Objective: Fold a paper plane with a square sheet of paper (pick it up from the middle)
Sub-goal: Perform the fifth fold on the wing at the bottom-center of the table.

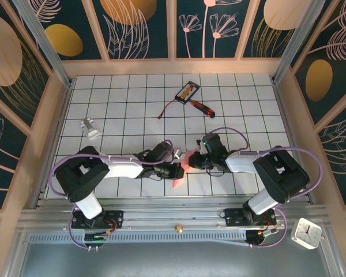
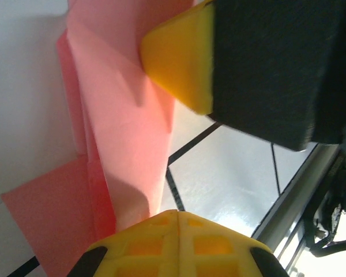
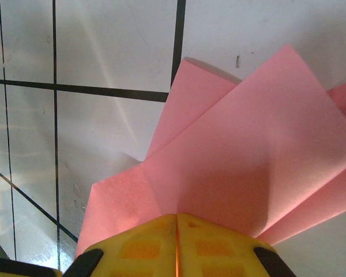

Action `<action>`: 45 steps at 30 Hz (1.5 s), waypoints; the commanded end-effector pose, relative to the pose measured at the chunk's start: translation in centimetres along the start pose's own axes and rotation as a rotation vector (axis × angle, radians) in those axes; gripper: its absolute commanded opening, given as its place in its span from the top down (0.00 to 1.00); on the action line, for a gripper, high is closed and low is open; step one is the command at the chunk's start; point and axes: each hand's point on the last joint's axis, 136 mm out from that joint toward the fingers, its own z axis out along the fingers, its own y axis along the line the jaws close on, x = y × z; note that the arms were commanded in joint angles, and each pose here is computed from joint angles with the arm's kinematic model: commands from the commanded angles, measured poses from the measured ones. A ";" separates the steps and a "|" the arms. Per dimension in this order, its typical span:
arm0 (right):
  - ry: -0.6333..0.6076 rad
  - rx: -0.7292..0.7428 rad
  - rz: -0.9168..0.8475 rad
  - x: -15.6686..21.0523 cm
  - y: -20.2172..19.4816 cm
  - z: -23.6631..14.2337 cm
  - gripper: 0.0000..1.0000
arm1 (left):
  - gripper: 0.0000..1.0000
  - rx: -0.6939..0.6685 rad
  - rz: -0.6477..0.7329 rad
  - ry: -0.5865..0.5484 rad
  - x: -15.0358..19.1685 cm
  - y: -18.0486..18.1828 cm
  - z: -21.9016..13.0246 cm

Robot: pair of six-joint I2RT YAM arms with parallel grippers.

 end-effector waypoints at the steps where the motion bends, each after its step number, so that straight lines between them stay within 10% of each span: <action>1: 0.099 0.216 0.038 3.5 -5.3 0.5 0.90 | 1.00 -0.034 -0.004 0.048 1.4 1.9 0.2; 23: 0.000 -0.106 0.022 1.9 5.1 -2.3 0.89 | 1.00 -0.159 -0.024 0.091 3.5 6.4 0.6; 45: 0.041 0.057 0.094 3.2 -0.3 0.4 0.94 | 1.00 -0.210 0.009 0.160 4.9 7.7 0.7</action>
